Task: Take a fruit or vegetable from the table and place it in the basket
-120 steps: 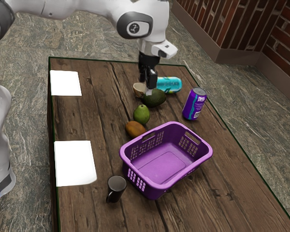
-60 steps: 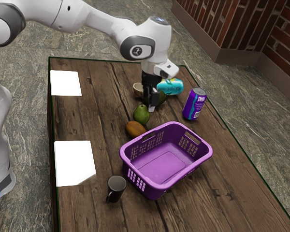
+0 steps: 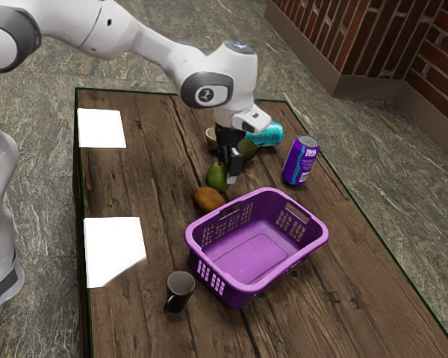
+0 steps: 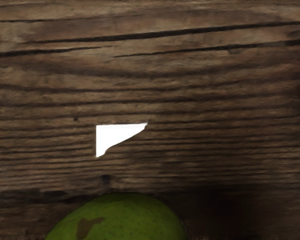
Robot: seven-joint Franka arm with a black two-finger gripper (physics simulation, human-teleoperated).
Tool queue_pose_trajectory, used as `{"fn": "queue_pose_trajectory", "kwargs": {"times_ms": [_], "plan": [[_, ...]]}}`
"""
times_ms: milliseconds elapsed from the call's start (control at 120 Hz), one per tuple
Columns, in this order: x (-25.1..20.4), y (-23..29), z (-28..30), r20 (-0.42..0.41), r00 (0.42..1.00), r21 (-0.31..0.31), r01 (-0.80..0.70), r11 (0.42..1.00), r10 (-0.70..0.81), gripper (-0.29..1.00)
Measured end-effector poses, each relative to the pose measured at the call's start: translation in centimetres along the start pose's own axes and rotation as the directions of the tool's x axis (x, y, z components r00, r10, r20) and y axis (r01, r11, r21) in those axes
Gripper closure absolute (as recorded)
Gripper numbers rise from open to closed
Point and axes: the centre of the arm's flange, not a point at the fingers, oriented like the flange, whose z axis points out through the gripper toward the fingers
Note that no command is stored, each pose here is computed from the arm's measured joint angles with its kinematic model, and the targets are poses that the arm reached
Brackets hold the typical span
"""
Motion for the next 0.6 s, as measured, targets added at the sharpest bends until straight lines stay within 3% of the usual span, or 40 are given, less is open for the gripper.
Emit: {"fn": "queue_pose_trajectory", "kwargs": {"times_ms": [450, 600], "plan": [[-0.1, 0.1, 3.6, 0.011, 1.0, -0.003, 0.009, 1.0, -0.009, 0.01], [-0.1, -0.2, 3.6, 0.003, 1.0, -0.002, 0.014, 1.0, -0.014, 0.18]]}}
